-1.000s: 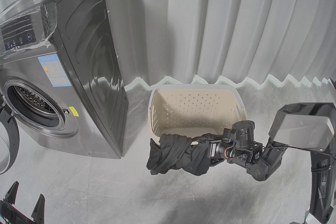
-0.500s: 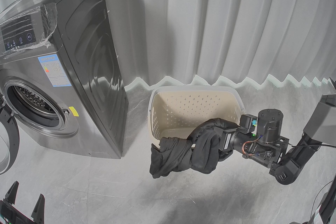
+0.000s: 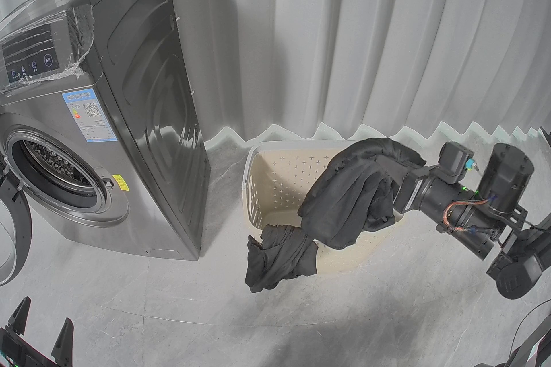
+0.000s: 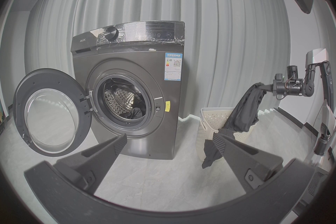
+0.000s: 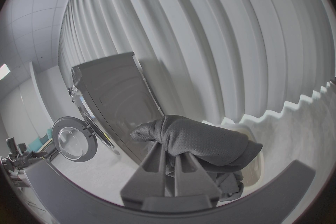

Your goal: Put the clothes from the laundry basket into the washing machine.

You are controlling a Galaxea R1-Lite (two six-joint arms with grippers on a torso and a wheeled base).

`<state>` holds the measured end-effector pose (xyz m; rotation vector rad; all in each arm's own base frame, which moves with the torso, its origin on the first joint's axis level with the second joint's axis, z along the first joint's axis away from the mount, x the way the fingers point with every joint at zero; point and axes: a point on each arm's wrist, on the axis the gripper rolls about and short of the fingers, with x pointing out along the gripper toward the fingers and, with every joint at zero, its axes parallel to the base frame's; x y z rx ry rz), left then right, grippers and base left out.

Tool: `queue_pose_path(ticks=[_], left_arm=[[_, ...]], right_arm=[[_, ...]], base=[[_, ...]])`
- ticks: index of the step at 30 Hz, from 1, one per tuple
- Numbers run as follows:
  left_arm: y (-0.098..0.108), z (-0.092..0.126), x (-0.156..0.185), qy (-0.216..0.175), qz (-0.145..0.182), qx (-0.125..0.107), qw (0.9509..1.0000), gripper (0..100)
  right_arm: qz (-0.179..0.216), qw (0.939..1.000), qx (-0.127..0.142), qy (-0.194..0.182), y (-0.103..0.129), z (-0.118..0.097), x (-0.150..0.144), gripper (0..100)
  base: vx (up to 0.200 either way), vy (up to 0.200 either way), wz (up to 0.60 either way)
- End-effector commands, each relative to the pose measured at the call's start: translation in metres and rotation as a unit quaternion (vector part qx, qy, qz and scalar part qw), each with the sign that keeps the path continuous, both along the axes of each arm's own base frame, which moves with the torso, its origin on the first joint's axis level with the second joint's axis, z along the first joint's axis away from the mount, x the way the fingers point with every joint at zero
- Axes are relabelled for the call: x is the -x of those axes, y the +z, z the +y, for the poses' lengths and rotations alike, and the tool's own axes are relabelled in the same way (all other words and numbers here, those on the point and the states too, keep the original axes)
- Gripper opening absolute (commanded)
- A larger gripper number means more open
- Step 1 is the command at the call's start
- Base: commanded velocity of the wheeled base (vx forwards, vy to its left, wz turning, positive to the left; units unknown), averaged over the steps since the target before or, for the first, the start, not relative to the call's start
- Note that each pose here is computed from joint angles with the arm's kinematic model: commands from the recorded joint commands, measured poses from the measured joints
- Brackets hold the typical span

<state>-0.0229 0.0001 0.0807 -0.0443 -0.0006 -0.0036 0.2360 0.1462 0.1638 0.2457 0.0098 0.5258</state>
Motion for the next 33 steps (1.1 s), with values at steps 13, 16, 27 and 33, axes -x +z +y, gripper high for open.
queue_pose_path(ticks=[13, 16, 27, 33], left_arm=[[-0.004, 0.0, 0.0, 0.0, 0.0, 0.002, 1.0, 100], [-0.004, 0.0, 0.0, 0.0, 0.0, 0.002, 1.0, 100], [-0.004, 0.0, 0.0, 0.0, 0.0, 0.003, 1.0, 100], [-0.004, 0.0, 0.0, 0.0, 0.0, 0.003, 1.0, 100]], right_arm=[[-0.082, 0.9965, -0.011, 0.003, 0.042, -0.014, 0.029, 0], [-0.085, 0.9963, -0.013, 0.003, 0.044, -0.015, 0.03, 0], [-0.097, 0.995, -0.021, 0.014, 0.05, -0.014, 0.036, 0], [-0.096, 0.9951, -0.021, 0.011, 0.05, -0.014, 0.037, 0]], base=[[-0.154, 0.0, 0.0], [-0.133, 0.0, 0.0], [0.0, 0.055, 0.0], [0.0, 0.2, 0.0]])
